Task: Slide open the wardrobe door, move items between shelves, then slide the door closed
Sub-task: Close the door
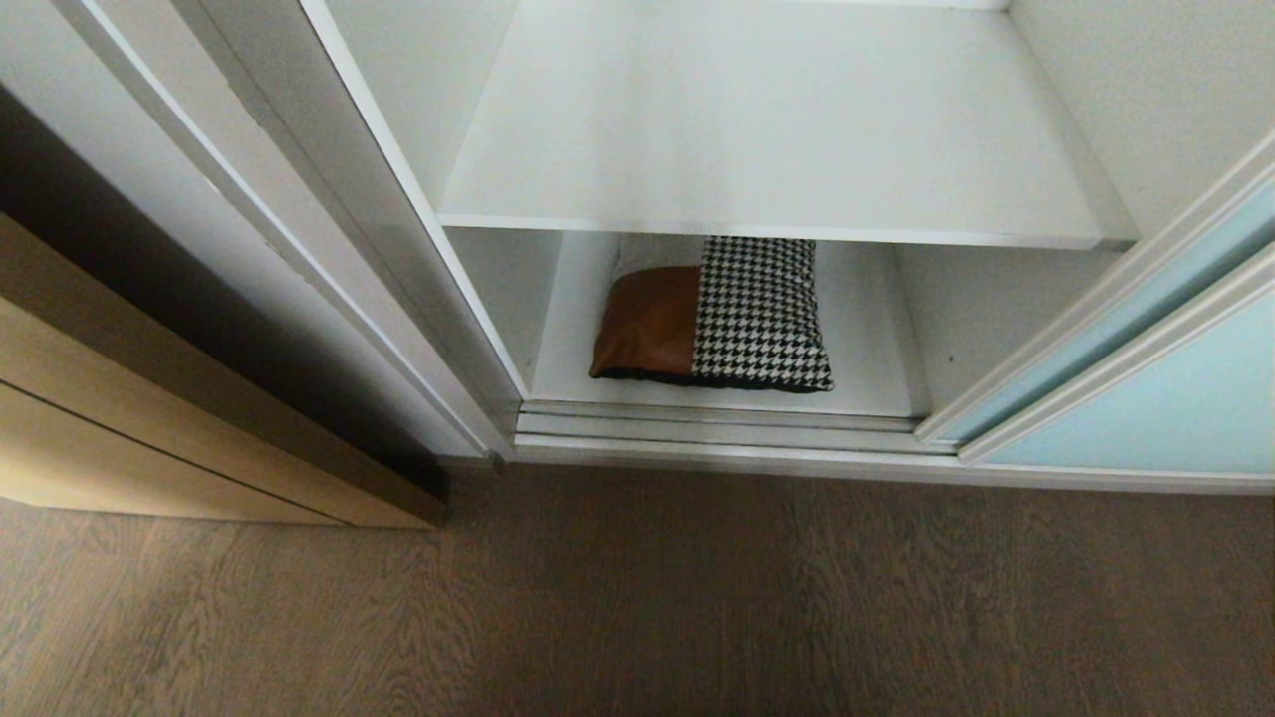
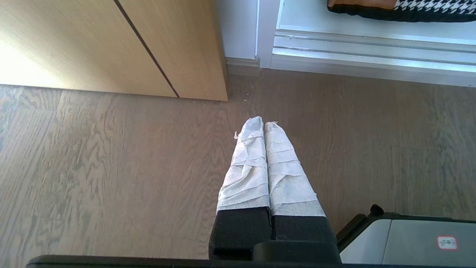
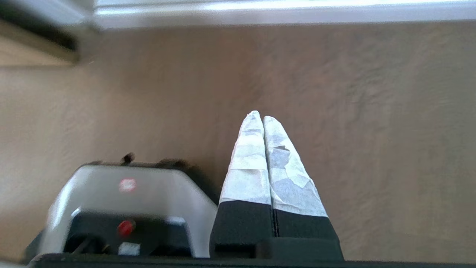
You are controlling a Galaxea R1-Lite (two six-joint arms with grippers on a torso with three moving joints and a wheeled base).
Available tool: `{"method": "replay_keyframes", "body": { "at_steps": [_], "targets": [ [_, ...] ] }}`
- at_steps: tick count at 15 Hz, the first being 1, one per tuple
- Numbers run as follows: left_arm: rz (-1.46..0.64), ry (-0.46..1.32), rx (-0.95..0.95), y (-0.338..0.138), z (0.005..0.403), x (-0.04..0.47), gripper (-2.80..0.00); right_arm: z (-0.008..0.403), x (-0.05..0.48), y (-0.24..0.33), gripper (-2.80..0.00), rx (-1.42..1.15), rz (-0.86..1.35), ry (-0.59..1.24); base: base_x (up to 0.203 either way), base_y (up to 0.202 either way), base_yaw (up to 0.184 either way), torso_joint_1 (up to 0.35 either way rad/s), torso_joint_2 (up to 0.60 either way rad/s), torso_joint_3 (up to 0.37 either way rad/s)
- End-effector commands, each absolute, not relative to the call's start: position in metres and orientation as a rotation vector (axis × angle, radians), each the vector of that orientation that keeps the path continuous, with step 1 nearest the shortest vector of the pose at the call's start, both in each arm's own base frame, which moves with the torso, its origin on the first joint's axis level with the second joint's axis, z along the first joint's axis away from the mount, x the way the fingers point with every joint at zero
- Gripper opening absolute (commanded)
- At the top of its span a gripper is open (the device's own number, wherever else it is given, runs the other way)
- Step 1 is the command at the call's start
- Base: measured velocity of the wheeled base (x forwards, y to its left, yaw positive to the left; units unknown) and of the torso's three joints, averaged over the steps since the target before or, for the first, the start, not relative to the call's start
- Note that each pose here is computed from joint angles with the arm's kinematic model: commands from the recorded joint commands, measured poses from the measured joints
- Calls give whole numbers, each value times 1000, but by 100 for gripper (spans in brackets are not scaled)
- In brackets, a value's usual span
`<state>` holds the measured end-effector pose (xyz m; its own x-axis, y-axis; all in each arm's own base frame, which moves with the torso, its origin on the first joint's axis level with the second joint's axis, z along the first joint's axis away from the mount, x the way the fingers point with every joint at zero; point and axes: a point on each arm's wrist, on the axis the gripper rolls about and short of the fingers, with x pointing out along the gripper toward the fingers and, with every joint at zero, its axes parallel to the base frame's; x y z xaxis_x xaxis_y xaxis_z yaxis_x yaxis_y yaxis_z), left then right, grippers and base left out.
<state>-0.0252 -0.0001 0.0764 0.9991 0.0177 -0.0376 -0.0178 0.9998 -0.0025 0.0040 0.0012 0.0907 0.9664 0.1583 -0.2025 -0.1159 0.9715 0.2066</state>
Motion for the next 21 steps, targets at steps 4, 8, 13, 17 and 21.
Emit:
{"method": "replay_keyframes", "body": {
  "at_steps": [4, 8, 13, 17, 21],
  "targets": [
    [18, 40, -3, 0, 77, -25, -280, 89, 1, -1, -280, 134, -2, 175, 0, 0, 0, 0, 0, 0],
    [18, 40, -3, 0, 77, -25, -280, 83, -14, 0, -280, 59, 1, 80, 0, 0, 0, 0, 0, 0],
    [18, 40, -3, 0, 77, -25, -280, 78, -23, 0, -280, 22, 0, -29, 0, 0, 0, 0, 0, 0],
    [18, 41, -3, 0, 76, -25, -280, 76, -23, 0, -280, -24, 6, -6, 0, 0, 0, 0, 0, 0],
    [18, 40, -3, 0, 77, -25, -280, 76, -23, 0, -280, -2, 6, -6, 0, 0, 0, 0, 0, 0]
  ]
}}
